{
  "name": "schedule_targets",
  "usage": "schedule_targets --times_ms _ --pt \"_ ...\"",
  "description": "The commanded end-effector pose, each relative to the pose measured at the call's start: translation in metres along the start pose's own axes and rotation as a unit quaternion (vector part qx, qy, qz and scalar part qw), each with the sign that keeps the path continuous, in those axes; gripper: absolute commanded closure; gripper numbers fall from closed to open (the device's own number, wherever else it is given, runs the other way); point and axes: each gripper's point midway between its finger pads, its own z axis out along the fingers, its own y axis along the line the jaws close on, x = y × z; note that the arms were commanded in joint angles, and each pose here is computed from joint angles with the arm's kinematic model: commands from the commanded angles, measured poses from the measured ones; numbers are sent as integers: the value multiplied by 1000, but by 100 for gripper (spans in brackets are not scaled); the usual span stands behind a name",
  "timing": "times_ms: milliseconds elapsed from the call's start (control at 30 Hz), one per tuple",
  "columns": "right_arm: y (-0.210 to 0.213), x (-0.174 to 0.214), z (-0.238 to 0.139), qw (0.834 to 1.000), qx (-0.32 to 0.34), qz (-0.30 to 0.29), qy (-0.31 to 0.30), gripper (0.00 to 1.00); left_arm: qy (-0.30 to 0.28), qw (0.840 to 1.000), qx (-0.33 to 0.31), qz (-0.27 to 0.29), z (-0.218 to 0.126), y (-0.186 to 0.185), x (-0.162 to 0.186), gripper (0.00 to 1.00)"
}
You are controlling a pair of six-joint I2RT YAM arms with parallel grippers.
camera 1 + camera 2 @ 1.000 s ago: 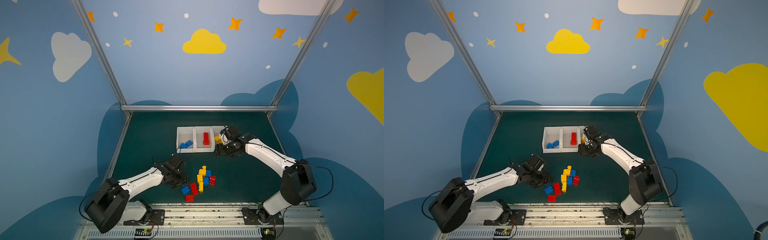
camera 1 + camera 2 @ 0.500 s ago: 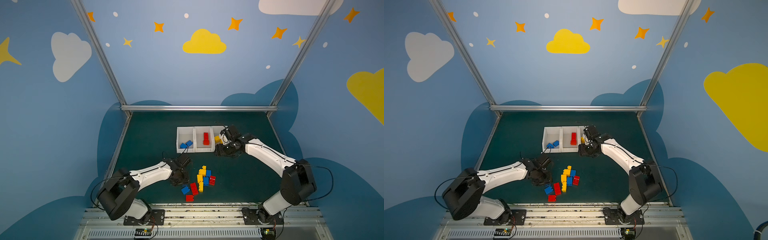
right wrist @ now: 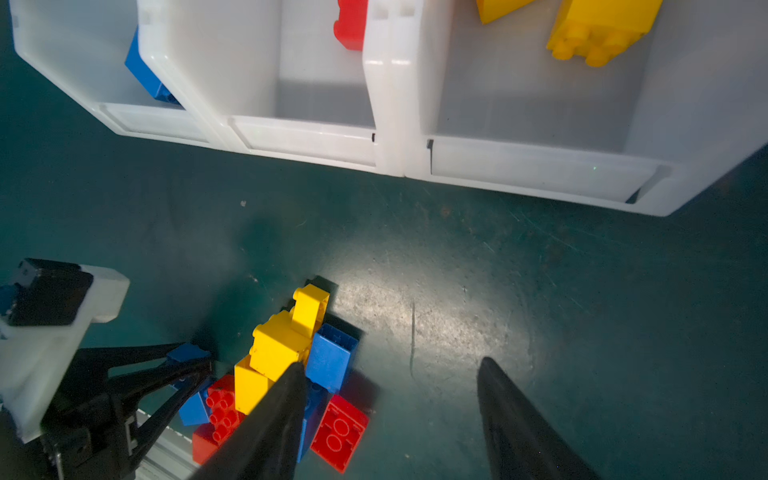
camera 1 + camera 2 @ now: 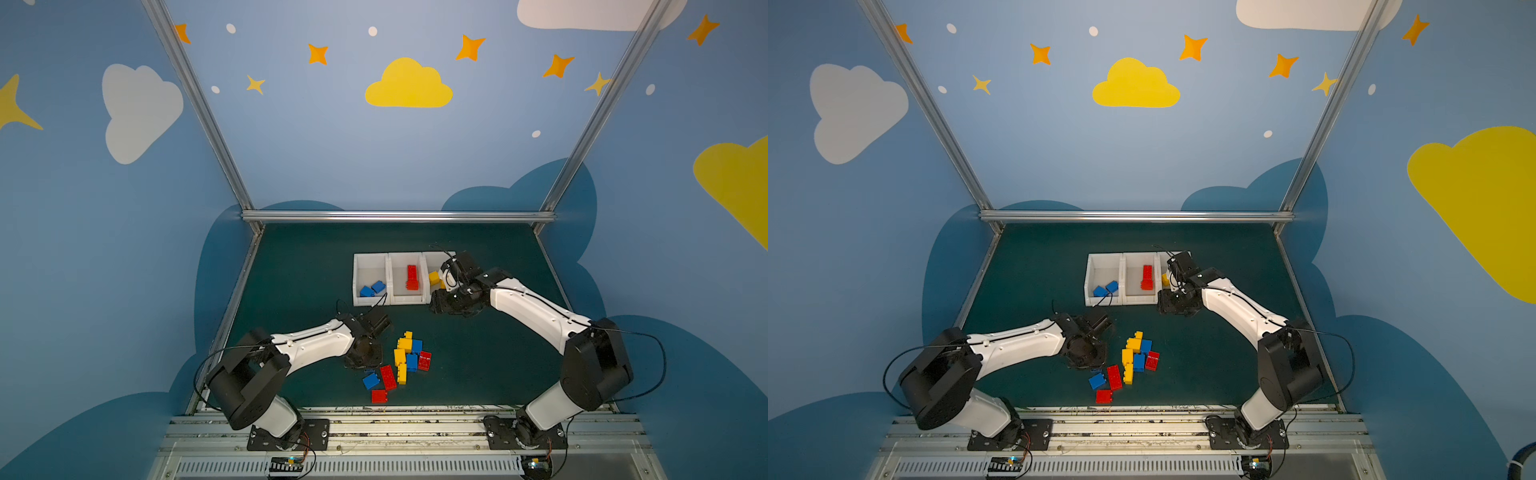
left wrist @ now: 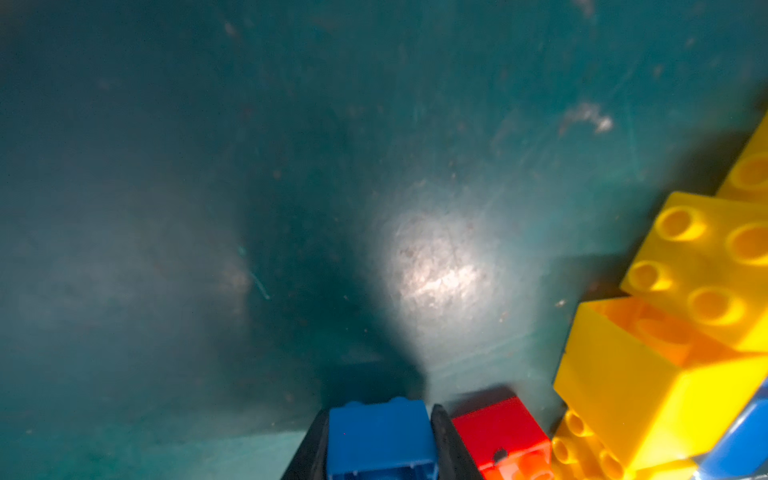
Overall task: Sort the legos into containers by color
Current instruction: 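Grasp a blue brick with the left gripper and carry it to the blue compartment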
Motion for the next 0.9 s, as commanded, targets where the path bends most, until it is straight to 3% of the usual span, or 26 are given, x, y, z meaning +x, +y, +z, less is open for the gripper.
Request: schedule_targets --times_ms 0,300,533,867 --pt "-5 5 -8 1000 8 9 2 35 -45 999 -9 1 -21 -2 -22 68" --pt "-9 5 -20 1000 26 12 0 36 -148 988 40 12 -75 -15 -137 68" --pt "-16 6 -33 998 50 26 -10 36 -181 981 71 13 -84 -22 -221 67" --pt "-24 12 -42 996 72 50 -15 36 -178 978 104 21 -71 -30 -271 65"
